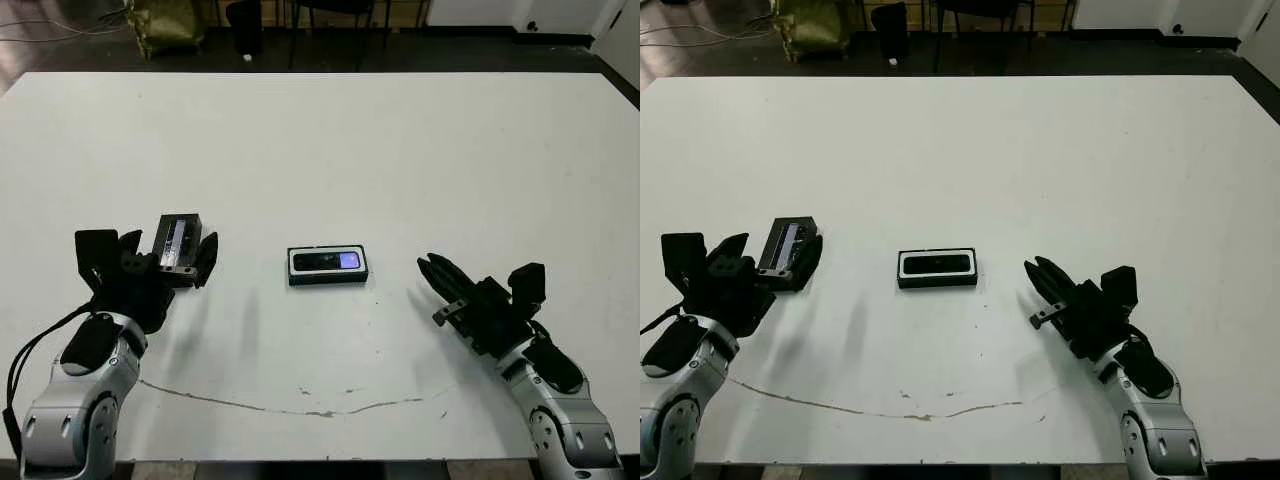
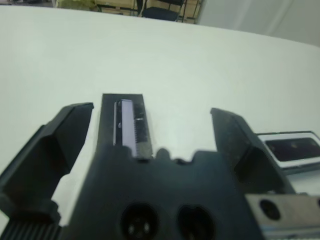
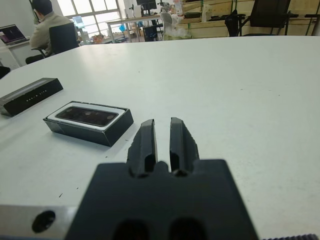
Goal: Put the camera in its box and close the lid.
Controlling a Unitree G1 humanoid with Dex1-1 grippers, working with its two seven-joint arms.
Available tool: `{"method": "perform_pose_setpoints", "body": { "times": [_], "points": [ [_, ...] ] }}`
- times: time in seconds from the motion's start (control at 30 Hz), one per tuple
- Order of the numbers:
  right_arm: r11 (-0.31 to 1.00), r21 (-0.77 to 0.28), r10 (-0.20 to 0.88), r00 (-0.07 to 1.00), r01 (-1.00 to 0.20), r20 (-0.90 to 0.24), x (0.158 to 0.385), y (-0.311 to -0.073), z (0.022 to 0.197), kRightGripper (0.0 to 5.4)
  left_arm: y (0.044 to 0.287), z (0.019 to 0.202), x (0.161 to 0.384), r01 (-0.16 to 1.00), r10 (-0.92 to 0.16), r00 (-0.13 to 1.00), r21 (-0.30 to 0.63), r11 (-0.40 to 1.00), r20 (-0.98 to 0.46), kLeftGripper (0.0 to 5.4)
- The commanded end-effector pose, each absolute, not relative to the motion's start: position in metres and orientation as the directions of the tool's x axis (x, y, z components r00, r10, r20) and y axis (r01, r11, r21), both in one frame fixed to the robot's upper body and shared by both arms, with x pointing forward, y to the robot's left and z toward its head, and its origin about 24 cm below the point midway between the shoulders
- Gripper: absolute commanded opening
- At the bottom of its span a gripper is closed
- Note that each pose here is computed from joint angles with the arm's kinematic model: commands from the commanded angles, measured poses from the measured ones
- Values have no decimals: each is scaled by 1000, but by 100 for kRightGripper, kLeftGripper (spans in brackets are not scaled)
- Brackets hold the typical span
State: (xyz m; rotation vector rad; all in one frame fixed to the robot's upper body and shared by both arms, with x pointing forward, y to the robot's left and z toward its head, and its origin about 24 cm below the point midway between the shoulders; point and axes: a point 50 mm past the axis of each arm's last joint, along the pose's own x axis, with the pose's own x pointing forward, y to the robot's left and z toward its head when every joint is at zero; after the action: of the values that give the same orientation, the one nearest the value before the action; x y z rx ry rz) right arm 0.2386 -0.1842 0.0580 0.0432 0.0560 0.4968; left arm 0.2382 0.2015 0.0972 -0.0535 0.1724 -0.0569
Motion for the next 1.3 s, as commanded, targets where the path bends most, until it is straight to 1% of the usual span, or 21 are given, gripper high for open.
{"method": "perform_pose_setpoints", "body": {
  "times": [0.03,0.07,0.17,0.23,0.4,0.53,0.6,0.7,0.73,0.9,1.0,1.17,1.3],
  "points": [
    [876,55,481,874,-479,-60,236,-187,54,0,205,89,238,20,-25,975,-27,999,-220,539],
    [874,53,485,873,-482,-58,235,-187,55,0,205,88,238,22,-23,975,-6,1000,-221,539],
    [876,79,481,875,-476,-54,234,-185,55,0,207,86,238,2,2,978,17,1000,-209,539],
    [875,95,481,874,-475,-64,233,-185,55,0,207,85,238,-14,16,978,15,1000,-207,539],
    [876,80,482,873,-477,-73,232,-185,55,0,209,82,238,-16,15,973,-5,1000,-228,539],
    [871,90,489,870,-483,-66,232,-184,52,0,208,79,238,15,-19,967,-20,1000,-255,539],
    [875,99,481,874,-473,-71,233,-184,51,0,207,78,238,28,-29,963,-6,1000,-269,539],
    [872,112,485,872,-477,-64,234,-185,48,0,207,77,239,39,-45,960,-29,999,-278,539],
    [871,134,484,873,-473,-64,234,-185,46,0,207,77,239,42,-49,958,-33,999,-281,539],
    [874,125,481,873,-470,-80,232,-185,50,0,206,73,240,46,-68,949,-81,996,-306,539],
    [865,150,492,868,-479,-66,233,-185,49,0,207,72,240,54,-74,943,-72,996,-324,539],
    [873,129,481,874,-471,-65,231,-185,53,0,210,66,242,45,-50,941,-23,999,-334,539],
    [870,141,483,874,-473,-51,230,-185,53,0,213,59,242,24,-27,942,-13,1000,-335,539]
  ]
}}
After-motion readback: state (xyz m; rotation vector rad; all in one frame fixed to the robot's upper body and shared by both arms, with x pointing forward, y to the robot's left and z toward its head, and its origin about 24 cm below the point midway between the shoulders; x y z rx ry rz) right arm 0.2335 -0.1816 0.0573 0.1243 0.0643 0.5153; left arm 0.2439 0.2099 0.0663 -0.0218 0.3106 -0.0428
